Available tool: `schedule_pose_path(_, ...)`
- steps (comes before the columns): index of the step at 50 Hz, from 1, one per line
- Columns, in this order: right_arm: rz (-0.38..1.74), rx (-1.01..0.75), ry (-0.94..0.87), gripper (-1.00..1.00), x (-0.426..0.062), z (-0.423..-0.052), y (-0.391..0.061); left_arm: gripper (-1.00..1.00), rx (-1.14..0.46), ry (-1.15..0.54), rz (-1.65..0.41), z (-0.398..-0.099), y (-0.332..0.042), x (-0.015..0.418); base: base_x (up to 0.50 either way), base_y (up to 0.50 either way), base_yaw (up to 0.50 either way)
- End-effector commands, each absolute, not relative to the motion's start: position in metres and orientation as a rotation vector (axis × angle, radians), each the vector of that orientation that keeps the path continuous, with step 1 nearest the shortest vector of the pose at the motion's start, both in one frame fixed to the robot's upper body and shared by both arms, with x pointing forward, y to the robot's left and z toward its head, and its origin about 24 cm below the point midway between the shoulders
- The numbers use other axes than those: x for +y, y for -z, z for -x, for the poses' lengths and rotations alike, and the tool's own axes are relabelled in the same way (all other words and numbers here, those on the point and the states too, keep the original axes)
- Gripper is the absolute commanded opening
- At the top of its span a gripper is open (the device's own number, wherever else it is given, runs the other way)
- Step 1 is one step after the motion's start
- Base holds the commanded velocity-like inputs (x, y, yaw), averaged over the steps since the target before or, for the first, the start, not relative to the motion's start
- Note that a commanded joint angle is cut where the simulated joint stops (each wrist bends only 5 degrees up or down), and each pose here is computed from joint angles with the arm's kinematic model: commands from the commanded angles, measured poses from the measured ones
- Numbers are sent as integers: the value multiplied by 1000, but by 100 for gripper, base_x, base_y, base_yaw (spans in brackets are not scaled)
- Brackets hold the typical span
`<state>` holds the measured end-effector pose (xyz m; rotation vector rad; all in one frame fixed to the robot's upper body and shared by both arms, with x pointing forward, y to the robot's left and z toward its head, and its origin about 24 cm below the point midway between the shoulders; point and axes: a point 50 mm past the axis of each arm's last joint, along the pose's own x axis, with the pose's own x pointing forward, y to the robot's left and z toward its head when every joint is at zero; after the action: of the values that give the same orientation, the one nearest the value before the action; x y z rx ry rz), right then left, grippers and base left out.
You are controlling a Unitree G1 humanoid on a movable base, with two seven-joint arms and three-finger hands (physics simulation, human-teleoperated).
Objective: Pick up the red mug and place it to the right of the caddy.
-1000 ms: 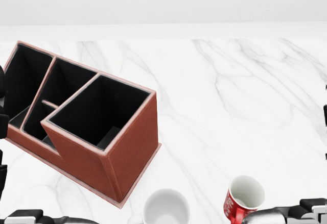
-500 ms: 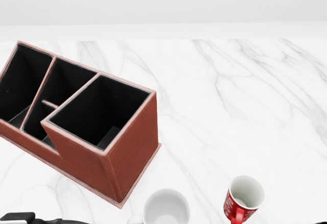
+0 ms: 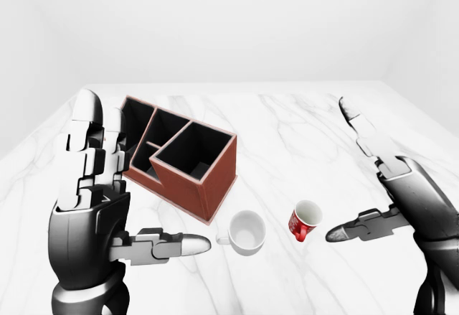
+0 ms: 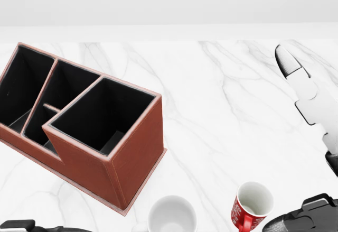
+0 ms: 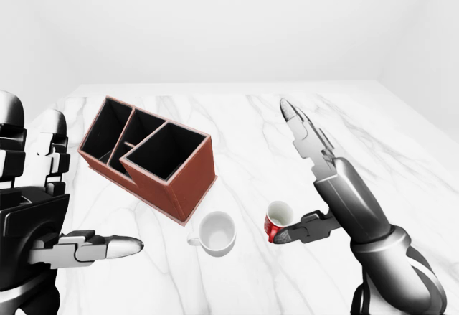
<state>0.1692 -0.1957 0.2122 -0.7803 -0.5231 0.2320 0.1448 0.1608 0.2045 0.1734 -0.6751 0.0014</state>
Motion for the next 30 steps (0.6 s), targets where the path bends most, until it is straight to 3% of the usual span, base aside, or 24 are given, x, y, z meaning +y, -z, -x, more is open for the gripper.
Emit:
schedule_pose_path(1, 800, -430, -206, 100, -200, -178, -199, 100, -677, -3, -172, -145, -205, 161, 0, 0, 0)
schedule_pose_path(30, 642, 18, -141, 100, -233, -179, -114, 100, -676, -6, -178, -145, -205, 162, 0, 0, 0)
